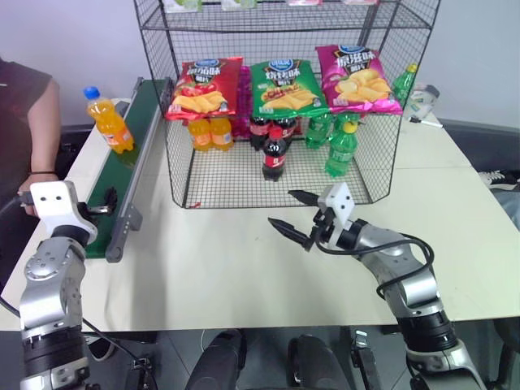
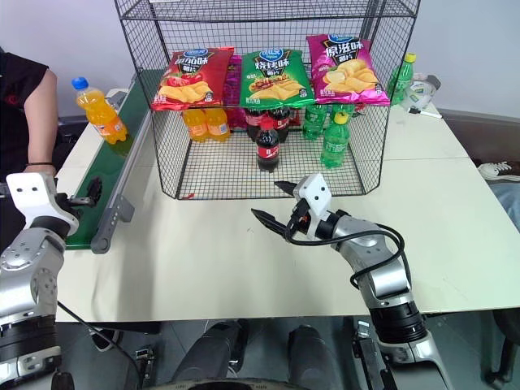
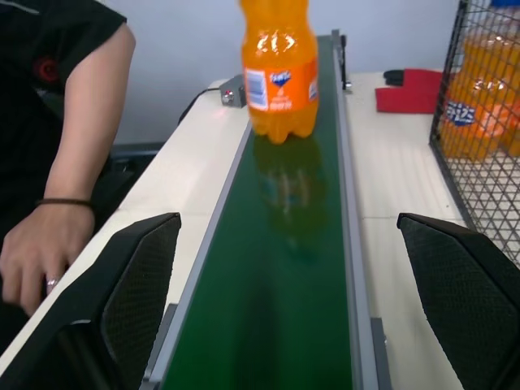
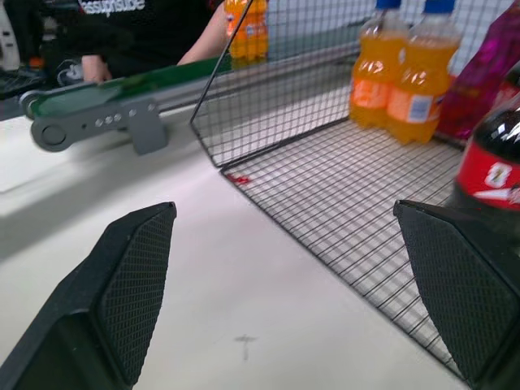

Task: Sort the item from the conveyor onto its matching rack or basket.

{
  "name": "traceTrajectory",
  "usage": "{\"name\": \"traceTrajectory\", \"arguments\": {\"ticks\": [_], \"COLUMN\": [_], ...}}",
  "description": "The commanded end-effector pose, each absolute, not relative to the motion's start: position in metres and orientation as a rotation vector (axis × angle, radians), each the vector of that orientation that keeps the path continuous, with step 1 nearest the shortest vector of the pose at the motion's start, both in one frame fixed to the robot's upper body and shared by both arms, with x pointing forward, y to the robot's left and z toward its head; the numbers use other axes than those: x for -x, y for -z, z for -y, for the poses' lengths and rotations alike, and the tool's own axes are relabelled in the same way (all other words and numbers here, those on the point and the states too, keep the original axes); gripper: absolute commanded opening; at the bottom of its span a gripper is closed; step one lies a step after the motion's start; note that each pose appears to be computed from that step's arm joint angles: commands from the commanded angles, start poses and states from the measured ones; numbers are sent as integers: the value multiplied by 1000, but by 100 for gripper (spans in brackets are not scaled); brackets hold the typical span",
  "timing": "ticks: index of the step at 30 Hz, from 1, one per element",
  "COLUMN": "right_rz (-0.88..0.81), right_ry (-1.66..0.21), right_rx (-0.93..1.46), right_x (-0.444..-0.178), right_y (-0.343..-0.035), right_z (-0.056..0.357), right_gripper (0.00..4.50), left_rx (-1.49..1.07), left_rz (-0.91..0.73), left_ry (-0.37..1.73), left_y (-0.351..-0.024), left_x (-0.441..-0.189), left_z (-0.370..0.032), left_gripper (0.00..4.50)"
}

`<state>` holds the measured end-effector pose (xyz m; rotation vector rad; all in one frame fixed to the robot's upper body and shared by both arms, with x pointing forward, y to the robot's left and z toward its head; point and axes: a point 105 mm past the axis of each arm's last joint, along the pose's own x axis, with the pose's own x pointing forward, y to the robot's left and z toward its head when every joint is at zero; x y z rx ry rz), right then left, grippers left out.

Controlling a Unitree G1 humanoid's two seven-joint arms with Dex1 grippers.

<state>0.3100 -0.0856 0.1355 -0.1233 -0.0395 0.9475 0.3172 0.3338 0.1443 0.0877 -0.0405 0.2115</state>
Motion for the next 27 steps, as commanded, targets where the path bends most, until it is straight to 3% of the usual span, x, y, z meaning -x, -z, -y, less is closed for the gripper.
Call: {"name": "traceTrajectory", "arguments": {"ticks": [1,27], "right_rz": [95,95], "right_ry": [-966,-989], "right_rx": [139,150], "right_x": [-304,-303], "right_y": [-149,-147], "right_z": [81,75], "right_gripper": [450,450], "left_rx": [-113,-59], "left_rz": [108,142], "left_ry": [-233,-235], "left_y": [-163,-166], "left_x": [-311,-303], "left_z": [-345,-358], "left_gripper": [448,448]}}
